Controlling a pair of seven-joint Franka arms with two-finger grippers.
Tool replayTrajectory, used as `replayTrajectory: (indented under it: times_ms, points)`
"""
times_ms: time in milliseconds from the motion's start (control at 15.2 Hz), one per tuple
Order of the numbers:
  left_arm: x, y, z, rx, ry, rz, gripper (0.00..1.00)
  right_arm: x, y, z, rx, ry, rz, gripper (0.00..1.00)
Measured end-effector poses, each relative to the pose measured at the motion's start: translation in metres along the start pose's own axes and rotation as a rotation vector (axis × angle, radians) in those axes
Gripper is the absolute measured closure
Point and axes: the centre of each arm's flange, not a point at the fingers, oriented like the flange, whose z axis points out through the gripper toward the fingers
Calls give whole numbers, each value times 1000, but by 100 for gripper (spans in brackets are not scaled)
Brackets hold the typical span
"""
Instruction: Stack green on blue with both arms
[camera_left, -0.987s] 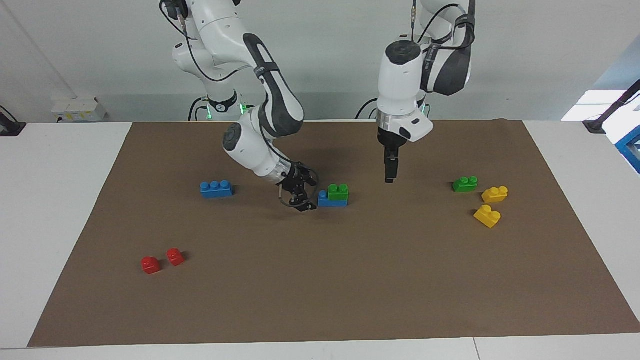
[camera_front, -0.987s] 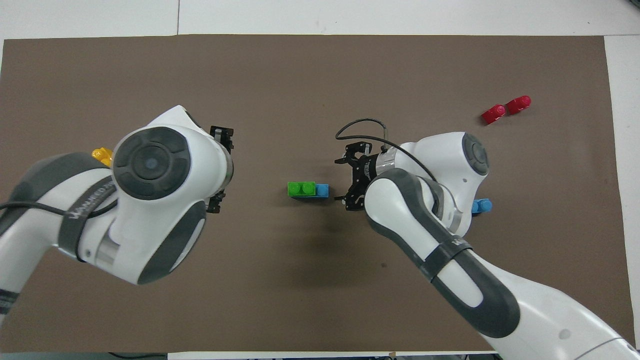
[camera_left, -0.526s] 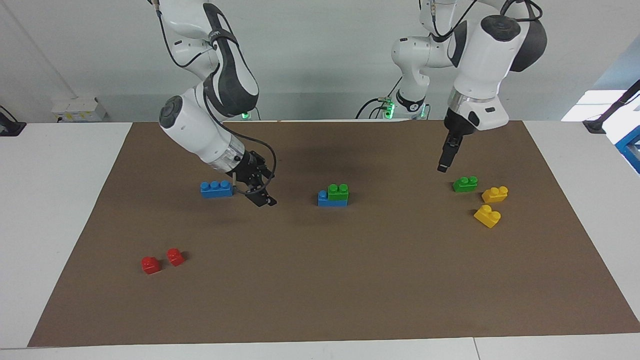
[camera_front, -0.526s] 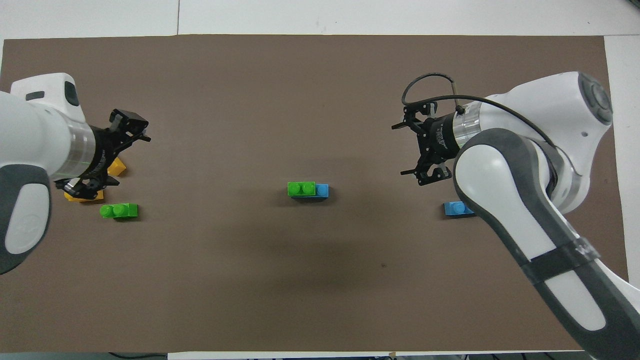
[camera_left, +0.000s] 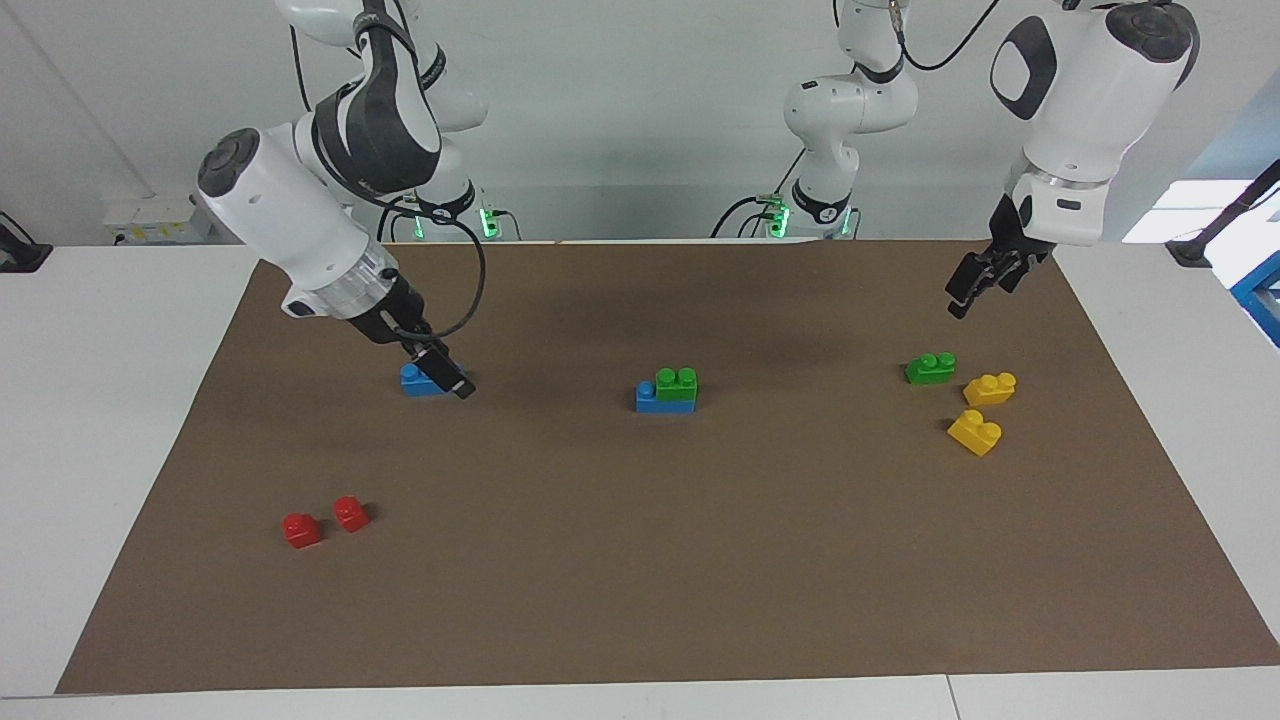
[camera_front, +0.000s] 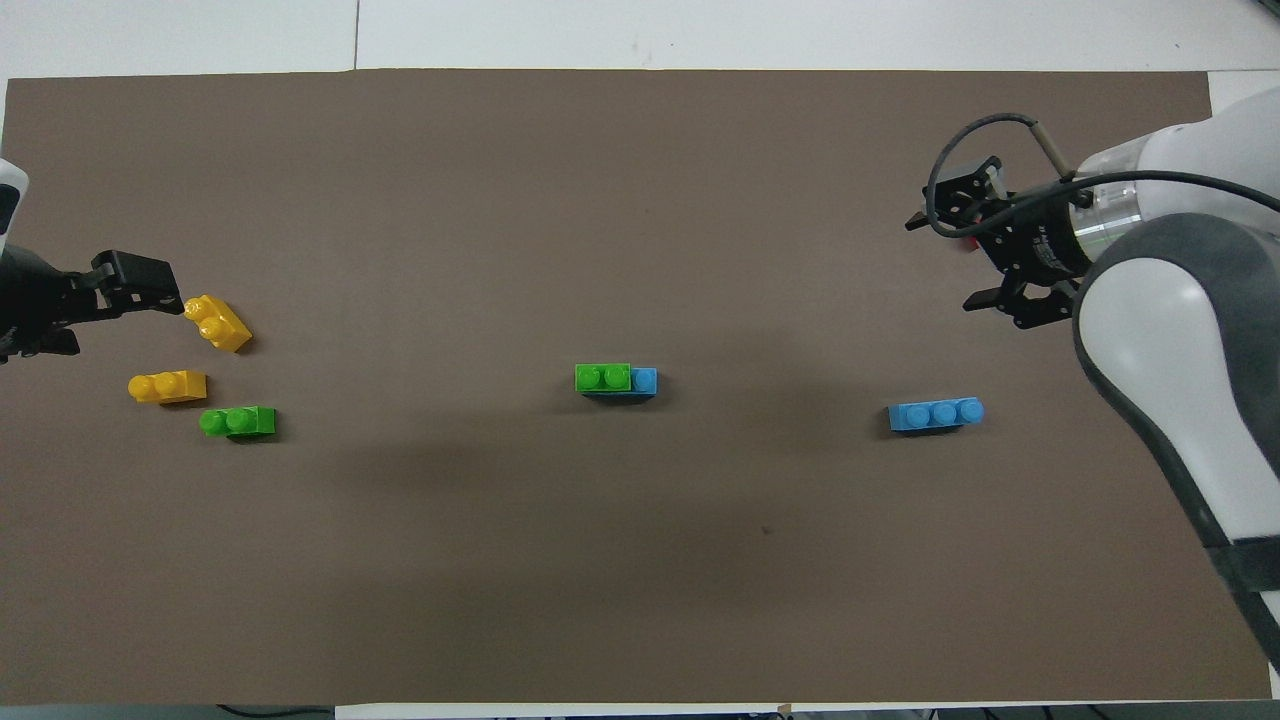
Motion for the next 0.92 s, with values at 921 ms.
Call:
replayTrajectory:
  times_ms: [921]
  points:
    - [2, 6, -28, 11, -108, 115, 0, -40, 57, -118, -247, 44, -636, 0]
